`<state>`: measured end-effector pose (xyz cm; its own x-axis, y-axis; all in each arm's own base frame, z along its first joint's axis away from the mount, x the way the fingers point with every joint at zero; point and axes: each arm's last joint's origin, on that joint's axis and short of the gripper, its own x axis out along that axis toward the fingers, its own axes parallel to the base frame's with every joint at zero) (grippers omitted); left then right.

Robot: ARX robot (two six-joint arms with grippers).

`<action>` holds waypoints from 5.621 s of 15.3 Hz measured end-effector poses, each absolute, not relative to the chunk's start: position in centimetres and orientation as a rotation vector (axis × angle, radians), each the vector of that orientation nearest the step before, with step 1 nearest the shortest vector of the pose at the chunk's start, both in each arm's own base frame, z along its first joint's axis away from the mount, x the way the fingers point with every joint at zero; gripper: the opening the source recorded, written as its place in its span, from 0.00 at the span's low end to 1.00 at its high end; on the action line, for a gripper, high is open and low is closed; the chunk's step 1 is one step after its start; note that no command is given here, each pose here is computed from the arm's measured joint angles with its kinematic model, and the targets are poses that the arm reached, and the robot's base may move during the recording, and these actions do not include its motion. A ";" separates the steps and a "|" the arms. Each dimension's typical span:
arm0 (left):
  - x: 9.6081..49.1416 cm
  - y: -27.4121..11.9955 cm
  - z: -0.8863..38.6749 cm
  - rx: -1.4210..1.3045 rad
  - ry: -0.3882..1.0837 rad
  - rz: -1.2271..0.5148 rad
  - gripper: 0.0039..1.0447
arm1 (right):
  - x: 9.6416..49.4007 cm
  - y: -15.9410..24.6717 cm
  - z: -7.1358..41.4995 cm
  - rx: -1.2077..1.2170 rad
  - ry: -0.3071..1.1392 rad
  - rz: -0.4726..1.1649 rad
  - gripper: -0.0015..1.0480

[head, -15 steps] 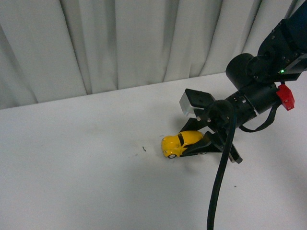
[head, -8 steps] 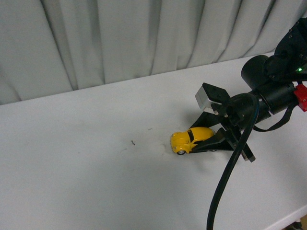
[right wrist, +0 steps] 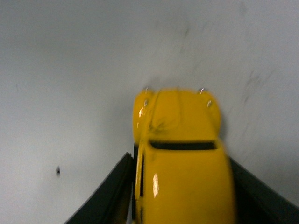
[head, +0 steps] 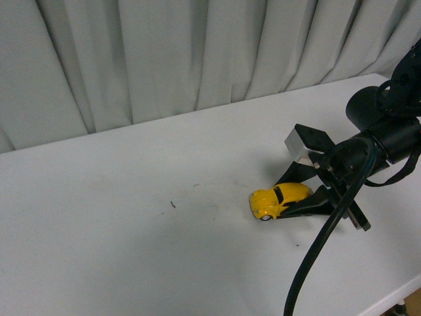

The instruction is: Wind up and store yellow beetle toy

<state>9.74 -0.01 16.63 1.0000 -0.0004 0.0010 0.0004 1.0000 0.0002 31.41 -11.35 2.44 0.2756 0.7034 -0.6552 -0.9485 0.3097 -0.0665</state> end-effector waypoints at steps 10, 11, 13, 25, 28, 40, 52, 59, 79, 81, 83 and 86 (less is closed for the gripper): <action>9.7 0.0 16.6 0.000 -0.001 -0.001 0.94 | 31.1 -11.3 2.1 -0.488 0.608 1.151 0.94; 9.7 0.0 16.6 0.000 -0.001 -0.001 0.94 | 31.2 -11.3 2.1 -0.486 0.609 1.150 0.94; 9.7 0.0 16.6 0.000 -0.001 -0.001 0.94 | 31.5 -11.3 2.3 -0.488 0.573 1.129 0.94; 9.7 0.0 16.6 0.000 -0.001 -0.001 0.94 | 29.7 -3.0 12.9 -0.052 0.044 0.353 0.65; 9.7 0.0 16.6 0.000 -0.001 0.000 0.94 | 24.2 -0.5 16.3 -0.025 0.004 0.027 0.34; 9.7 0.0 16.6 0.000 -0.001 -0.001 0.94 | 15.3 0.0 16.3 -0.015 0.014 0.000 0.02; 9.7 0.0 16.6 0.000 -0.001 0.000 0.94 | 12.1 0.0 17.0 -0.015 -0.009 0.000 0.02; 9.7 0.0 16.6 0.000 -0.001 -0.001 0.94 | 11.1 0.0 17.0 -0.015 -0.012 0.000 0.02; 12.5 1.0 19.4 -0.285 0.386 0.326 0.94 | 9.7 0.0 16.7 -0.014 -0.005 -0.001 0.94; 17.2 1.4 22.7 -0.328 0.304 0.309 0.94 | 9.7 0.0 16.7 -0.015 -0.004 0.001 0.94; 22.1 1.5 22.5 -0.271 0.358 0.271 0.94 | 9.7 0.0 16.7 -0.014 -0.004 -0.001 0.94; 30.0 0.7 22.5 -0.092 0.449 0.172 0.94 | 9.7 0.0 16.7 -0.014 -0.004 -0.001 0.94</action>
<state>30.03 0.69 22.53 0.8865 0.1450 -0.4393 -0.1854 0.9814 -0.0503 9.72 0.00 16.66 1.0000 -0.0008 0.0044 0.0008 0.9999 -0.0143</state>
